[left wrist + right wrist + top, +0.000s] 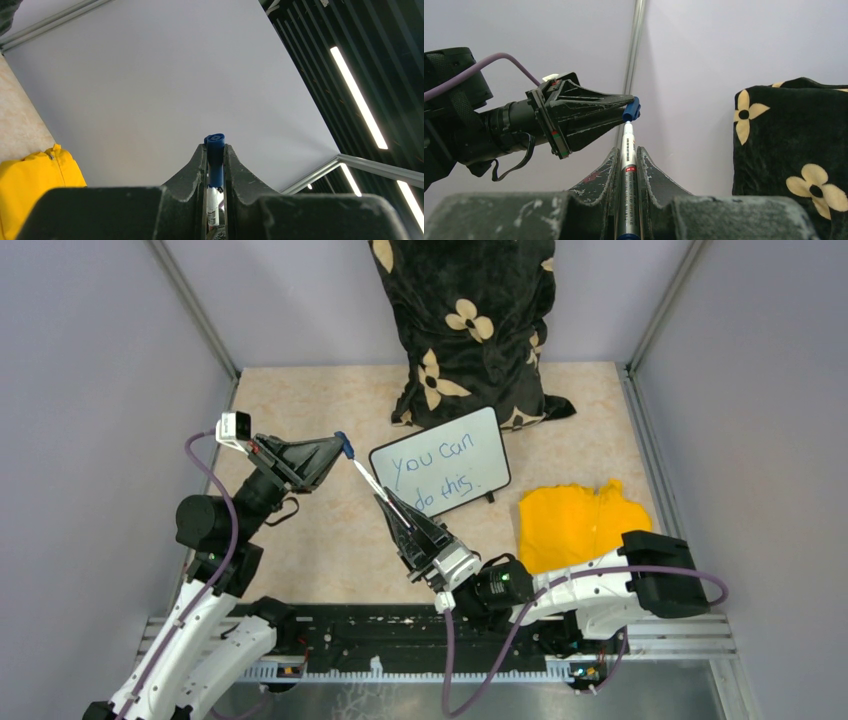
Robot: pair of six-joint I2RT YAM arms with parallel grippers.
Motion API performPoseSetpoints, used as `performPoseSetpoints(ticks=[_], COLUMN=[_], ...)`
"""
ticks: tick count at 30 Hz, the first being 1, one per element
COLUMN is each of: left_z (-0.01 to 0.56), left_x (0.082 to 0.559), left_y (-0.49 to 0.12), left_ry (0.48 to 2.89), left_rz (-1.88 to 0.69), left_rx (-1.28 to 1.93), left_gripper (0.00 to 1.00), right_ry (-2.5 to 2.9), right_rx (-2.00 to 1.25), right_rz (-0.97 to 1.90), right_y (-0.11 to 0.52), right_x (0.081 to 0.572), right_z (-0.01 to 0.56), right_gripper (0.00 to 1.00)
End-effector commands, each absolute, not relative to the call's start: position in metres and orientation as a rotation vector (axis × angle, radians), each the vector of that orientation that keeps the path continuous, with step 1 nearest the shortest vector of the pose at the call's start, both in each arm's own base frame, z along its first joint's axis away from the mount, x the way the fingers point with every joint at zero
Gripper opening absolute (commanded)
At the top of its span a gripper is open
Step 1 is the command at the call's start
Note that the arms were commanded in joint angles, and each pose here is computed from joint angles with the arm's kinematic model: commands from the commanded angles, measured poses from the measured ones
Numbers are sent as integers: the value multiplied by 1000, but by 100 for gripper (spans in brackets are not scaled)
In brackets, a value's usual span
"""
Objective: Write a sentence on the whiteboard
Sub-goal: Close the whiteboard marker at the center of the board.
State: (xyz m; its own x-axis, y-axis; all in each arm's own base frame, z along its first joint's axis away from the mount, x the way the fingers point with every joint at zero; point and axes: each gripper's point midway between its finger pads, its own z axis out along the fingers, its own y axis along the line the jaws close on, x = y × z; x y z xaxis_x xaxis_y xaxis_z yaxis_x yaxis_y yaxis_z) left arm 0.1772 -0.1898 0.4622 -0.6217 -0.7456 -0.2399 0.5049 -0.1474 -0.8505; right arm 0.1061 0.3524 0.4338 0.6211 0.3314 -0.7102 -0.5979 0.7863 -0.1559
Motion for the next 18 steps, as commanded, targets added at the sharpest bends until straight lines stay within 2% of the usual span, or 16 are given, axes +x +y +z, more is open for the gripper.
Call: performPoseSetpoints(ticks=[1,18], left_z=[461,463], left_x=[177,172], left_y=[-191,-192], left_ry=[1260,1262], left_rz=[-1868,-1871], left_rx=[-289,-257], left_gripper=[0,0], right_ry=[672,676], right_rx=[-246,-241], right_rz=[612,603], right_y=[329,330], right_x=[104,105], right_z=[470,469], right_gripper=[0,0])
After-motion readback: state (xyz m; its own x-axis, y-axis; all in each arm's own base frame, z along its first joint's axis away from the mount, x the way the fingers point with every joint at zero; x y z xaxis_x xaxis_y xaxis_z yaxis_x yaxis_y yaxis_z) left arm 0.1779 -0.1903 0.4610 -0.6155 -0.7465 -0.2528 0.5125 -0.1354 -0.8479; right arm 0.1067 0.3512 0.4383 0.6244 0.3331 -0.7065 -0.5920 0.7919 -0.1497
